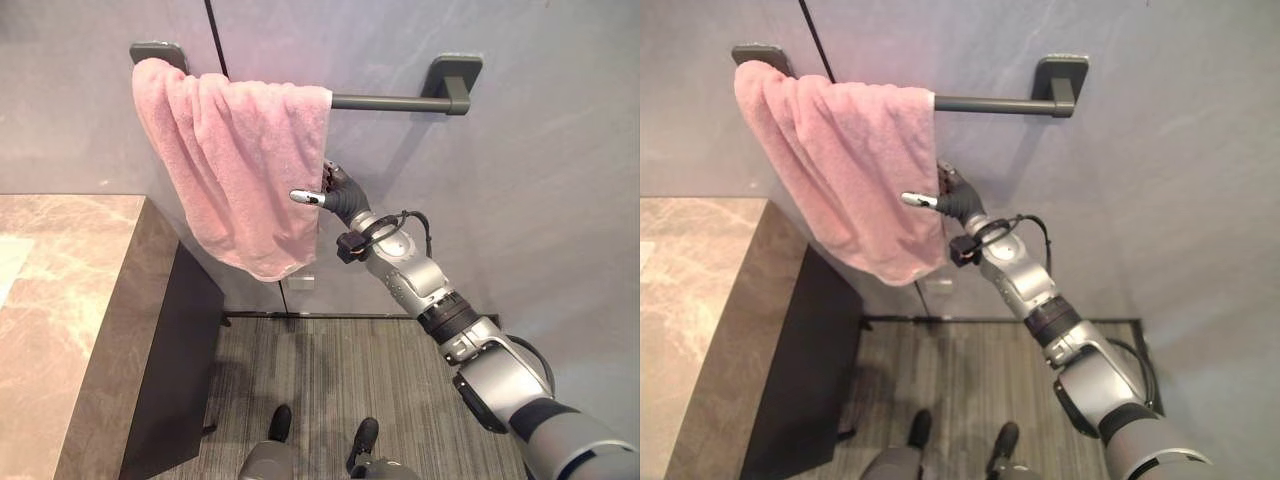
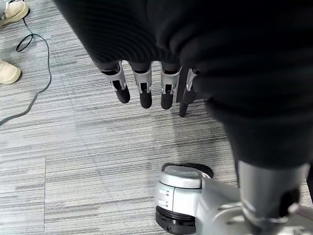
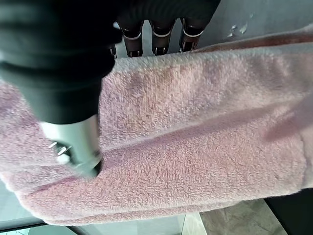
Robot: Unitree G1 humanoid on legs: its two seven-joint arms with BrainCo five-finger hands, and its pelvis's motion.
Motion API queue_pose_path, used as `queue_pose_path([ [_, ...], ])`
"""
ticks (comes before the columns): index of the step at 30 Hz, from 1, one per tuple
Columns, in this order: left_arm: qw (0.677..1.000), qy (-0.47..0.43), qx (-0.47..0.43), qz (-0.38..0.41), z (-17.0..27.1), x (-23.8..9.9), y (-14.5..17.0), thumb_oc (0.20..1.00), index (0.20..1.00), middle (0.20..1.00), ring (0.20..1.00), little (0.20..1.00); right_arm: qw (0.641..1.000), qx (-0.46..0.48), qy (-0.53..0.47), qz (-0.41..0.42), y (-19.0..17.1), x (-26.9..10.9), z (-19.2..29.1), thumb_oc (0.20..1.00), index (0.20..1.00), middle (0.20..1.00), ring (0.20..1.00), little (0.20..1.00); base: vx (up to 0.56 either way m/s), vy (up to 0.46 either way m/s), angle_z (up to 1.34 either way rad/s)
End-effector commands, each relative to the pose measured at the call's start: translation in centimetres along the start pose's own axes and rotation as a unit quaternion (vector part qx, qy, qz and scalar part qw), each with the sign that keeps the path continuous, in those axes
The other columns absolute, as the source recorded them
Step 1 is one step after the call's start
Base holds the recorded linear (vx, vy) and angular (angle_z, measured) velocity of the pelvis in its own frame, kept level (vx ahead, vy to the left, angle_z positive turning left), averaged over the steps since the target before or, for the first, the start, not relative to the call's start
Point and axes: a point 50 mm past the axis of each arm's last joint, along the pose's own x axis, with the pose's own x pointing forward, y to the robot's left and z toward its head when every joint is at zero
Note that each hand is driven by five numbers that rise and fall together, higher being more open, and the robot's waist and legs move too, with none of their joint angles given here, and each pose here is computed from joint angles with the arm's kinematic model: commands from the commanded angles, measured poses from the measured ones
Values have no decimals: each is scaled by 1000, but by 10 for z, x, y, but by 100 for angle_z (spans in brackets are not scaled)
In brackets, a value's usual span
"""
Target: Put brush and paste in cup on sink, flatten towel.
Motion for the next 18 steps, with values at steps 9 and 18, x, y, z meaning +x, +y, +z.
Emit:
queue_pose_path([
  [9, 999, 33, 34, 22, -14, 0, 12, 1000, 1000, 1000, 1000, 1000, 997, 5, -70, -11, 4, 16, 34, 200, 200, 200, 200, 200, 2, 0, 1],
  [18, 998, 38, 39, 27, -15, 0, 15, 1000, 1000, 1000, 1000, 1000, 998, -22, -57, -29, -14, 10, 31, 200, 200, 200, 200, 200, 0, 0, 0],
])
